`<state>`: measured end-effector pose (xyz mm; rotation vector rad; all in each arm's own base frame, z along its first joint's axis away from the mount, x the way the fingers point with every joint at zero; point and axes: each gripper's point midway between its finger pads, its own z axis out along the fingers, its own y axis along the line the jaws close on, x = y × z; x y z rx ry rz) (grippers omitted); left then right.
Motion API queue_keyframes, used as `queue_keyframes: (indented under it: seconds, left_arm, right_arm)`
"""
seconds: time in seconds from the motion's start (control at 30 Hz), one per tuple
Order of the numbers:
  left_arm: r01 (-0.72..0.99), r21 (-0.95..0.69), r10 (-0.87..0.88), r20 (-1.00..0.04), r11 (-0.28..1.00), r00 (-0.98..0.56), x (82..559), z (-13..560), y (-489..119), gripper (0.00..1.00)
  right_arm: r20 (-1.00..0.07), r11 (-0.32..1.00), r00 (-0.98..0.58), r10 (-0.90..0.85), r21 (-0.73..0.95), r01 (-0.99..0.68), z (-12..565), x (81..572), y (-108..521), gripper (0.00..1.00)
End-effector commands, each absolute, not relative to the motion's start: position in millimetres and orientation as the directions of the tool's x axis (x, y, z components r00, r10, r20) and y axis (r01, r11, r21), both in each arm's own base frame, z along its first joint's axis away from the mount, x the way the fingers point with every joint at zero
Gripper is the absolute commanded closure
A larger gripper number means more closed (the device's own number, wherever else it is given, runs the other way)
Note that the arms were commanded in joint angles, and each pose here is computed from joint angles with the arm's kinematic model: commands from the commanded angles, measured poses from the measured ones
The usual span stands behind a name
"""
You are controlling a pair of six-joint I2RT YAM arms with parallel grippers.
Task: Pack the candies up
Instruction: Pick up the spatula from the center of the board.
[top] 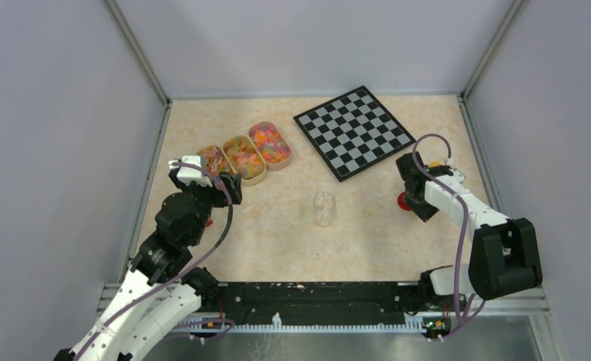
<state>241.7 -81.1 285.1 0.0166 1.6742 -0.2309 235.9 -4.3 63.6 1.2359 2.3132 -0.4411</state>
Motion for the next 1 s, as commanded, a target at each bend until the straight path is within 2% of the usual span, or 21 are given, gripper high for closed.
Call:
queue_keyframes:
  seconds: [0.0,0.1,0.47,0.77,0.97]
  left_arm:
    - [0.149,-0.163,-0.15,-0.984,0.975,-0.093,242,293,-82,0.01]
    - [0.151,-0.164,-0.152,-0.984,0.975,-0.09,242,294,-82,0.01]
    - [0.159,-0.169,-0.157,-0.984,0.973,-0.086,241,295,-83,0.01]
    - [0.156,-0.168,-0.156,-0.984,0.973,-0.086,241,294,-82,0.01]
    - [0.156,-0.166,-0.153,-0.984,0.974,-0.089,242,294,-83,0.01]
  right_arm:
    - [-0.615,0.599,-0.472,0.632,0.001,0.8,73,264,-12,0.49]
    - [-0.609,0.632,-0.488,0.626,0.03,0.774,70,271,-11,0.44]
    - [-0.575,0.655,-0.527,0.626,0.021,0.755,47,273,-28,0.46]
    - [-0.546,0.696,-0.58,0.604,0.007,0.718,33,273,-25,0.56]
    - [-0.58,0.689,-0.576,0.575,-0.036,0.724,44,271,-35,0.7]
